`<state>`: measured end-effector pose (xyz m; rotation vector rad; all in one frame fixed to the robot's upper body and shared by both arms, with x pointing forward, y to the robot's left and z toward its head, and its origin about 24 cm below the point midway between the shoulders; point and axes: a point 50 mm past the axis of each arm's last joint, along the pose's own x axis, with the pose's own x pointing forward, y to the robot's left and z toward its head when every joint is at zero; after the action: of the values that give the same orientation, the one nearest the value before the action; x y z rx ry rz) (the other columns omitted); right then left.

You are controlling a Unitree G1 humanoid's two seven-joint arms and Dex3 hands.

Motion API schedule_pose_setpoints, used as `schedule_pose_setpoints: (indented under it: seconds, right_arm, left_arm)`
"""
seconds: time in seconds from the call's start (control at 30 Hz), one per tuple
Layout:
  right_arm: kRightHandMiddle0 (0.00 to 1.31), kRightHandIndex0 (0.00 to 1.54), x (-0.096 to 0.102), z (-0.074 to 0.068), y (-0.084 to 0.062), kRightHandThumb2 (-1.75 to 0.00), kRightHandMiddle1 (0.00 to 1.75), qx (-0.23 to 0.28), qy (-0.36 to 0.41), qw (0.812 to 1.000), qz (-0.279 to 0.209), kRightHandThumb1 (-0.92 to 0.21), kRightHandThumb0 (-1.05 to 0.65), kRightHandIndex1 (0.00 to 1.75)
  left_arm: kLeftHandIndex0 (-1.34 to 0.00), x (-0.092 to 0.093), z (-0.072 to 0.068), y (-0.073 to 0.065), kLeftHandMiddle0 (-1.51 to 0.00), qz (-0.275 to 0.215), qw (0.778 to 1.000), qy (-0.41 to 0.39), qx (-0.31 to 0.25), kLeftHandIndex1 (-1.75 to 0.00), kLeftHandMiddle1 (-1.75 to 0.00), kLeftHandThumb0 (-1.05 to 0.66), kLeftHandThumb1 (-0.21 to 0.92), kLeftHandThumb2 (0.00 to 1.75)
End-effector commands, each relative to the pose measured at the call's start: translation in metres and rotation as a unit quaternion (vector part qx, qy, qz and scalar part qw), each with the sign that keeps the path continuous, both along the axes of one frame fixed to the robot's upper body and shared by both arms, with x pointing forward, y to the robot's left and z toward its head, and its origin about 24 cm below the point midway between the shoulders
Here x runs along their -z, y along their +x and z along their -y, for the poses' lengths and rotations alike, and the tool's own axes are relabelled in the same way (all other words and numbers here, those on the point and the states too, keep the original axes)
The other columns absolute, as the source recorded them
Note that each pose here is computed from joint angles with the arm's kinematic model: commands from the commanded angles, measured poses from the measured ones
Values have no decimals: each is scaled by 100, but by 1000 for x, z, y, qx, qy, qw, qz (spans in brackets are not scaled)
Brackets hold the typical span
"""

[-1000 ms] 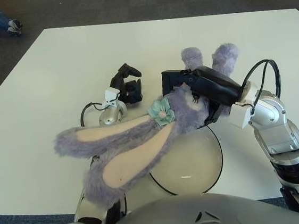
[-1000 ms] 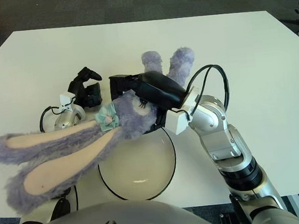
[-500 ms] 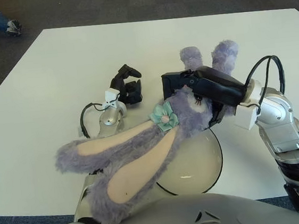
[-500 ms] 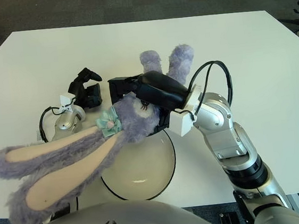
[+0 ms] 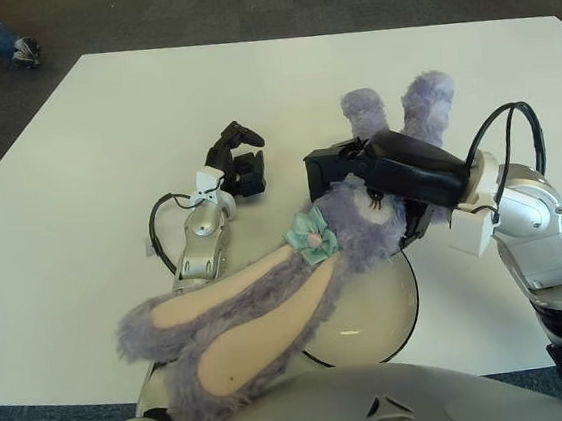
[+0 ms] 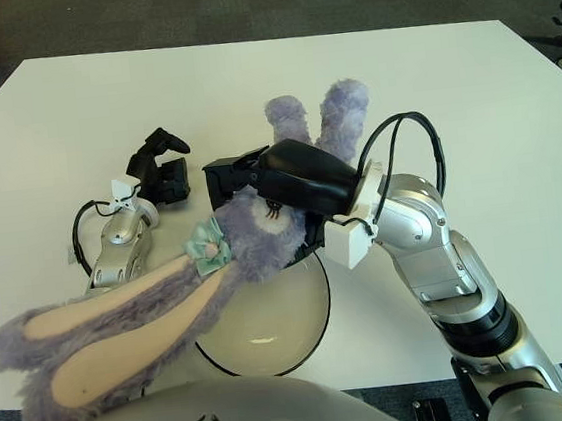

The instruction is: Put the doll into the plate.

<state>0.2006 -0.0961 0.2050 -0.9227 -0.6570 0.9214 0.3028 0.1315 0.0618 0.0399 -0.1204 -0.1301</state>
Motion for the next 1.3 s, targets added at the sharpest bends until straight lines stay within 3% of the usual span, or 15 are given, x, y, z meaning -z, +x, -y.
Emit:
schedule_pose_setpoints:
  seconds: [0.0,0.17,0.53,0.6,0.77,0.83,1.0,1.1,1.23,1.27]
  right_arm:
    - [44,63,-14,0,-4,-132,165,-19,15,1000,16,-30,0,175]
    - [35,57,-12,1,-3,-127,173,-28,33,999,-11,-36,0,174]
    - [30,49,-14,4,-1,-114,171,-38,34,998,-39,-47,0,175]
    - [27,43,-12,7,-2,-107,172,-43,38,997,-50,-53,0,175]
    - [15,18,-9,11,-4,-69,174,-48,47,994,-81,-82,0,174]
    - [14,14,-9,11,-4,-64,174,-47,45,994,-92,-87,-1,174]
    - [20,13,-8,11,-4,-54,175,-41,34,992,-112,-91,-1,162]
    - [19,3,-9,12,-5,-53,175,-39,22,993,-108,-92,-26,146]
    - [18,1,-11,15,-5,-54,175,-41,-3,993,-109,-92,-33,118]
    - [12,0,-12,17,-5,-70,158,-42,-9,993,-111,-92,-44,107]
  left_arm:
    - [-51,-4,0,2,-112,4,1000,-4,4,-175,-175,-44,45,115]
    - [-50,-4,0,2,-111,3,1000,-9,3,-175,-175,-43,46,113]
    - [-49,-3,0,2,-110,6,1000,-20,3,-175,-175,-43,47,112]
    - [-49,-3,0,2,-111,6,1000,-20,4,-175,-175,-43,47,112]
    - [-49,-3,0,1,-112,5,1000,-16,6,-175,-175,-43,47,112]
    - [-49,-3,0,1,-112,5,1000,-15,6,-175,-175,-43,47,113]
    - [-49,-4,1,1,-112,5,1000,-14,6,-175,-175,-43,47,113]
    - [-49,-4,2,1,-112,5,1000,-14,8,-175,-175,-43,47,112]
    - [-49,-4,2,1,-112,5,1000,-15,8,-175,-175,-43,47,112]
    - [-49,-4,2,1,-112,5,1000,-15,8,-175,-175,-43,47,112]
